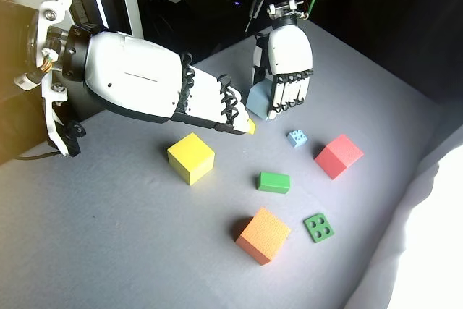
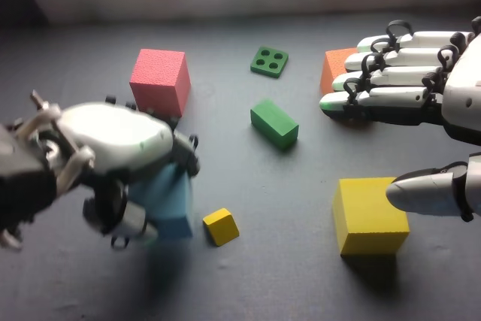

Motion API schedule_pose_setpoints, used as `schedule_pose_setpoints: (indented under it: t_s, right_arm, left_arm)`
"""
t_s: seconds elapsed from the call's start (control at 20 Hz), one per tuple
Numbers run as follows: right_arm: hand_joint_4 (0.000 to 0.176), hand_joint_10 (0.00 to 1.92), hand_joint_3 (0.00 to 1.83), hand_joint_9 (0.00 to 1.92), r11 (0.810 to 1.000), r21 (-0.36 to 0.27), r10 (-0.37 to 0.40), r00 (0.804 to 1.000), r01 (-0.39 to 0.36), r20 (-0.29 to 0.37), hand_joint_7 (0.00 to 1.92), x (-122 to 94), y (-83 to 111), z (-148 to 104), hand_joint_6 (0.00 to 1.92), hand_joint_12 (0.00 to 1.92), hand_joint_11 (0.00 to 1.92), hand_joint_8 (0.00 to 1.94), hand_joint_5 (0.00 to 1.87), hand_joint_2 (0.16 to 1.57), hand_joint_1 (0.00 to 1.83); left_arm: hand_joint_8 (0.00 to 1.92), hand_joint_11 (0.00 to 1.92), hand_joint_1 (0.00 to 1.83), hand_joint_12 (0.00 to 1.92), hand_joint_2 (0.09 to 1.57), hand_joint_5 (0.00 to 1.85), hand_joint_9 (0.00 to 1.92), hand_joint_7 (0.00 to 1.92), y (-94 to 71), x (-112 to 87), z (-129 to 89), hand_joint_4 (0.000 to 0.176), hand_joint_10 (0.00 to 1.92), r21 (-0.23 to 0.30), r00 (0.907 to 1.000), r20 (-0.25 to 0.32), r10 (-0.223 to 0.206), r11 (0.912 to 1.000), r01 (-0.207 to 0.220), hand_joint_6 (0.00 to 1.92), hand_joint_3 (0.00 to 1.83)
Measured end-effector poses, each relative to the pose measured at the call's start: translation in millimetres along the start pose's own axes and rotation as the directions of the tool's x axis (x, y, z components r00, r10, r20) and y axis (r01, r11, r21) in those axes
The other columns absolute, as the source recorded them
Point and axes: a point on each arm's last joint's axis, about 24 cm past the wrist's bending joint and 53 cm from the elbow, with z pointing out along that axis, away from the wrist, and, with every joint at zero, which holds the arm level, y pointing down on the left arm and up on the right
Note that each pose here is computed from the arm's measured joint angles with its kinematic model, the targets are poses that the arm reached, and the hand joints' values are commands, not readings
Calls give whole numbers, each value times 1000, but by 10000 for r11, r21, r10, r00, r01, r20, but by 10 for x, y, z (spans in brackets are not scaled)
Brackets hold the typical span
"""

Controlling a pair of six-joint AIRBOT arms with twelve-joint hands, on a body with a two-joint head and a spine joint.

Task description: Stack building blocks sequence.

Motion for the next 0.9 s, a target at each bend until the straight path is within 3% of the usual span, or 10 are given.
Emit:
schedule_pose_setpoints:
  t_s: [0.35, 0.5, 0.9]
  right_arm:
    - [0, 5, 0, 24, 10000, 0, -4, 10000, 4, -1, 102, 0, 0, 0, 4, 0, 0, 6, 116, 1314, 0]
    - [0, 17, 0, 56, 10000, 0, 0, 10000, 0, 0, 125, 0, 0, 0, 13, 0, 0, 14, 124, 1309, 0]
    - [0, 11, 0, 57, 10000, -4, 0, 10000, 0, 1, 128, 0, 1, 0, 8, 0, 0, 5, 133, 1294, 0]
  left_arm:
    - [1270, 489, 1206, 1401, 1160, 904, 793, 900, -207, -571, 172, 0, 1027, 580, 9972, 690, 288, 9978, -328, 992, 1]
    - [1252, 491, 1213, 1409, 1157, 896, 798, 920, -290, -879, 206, 0, 1024, 711, 9918, 1209, 413, 9962, -501, 989, 0]
    - [1253, 510, 1208, 1396, 1157, 902, 805, 911, -234, -1133, 445, 0, 1039, 643, 9866, 1560, 486, 9962, -593, 1002, 0]
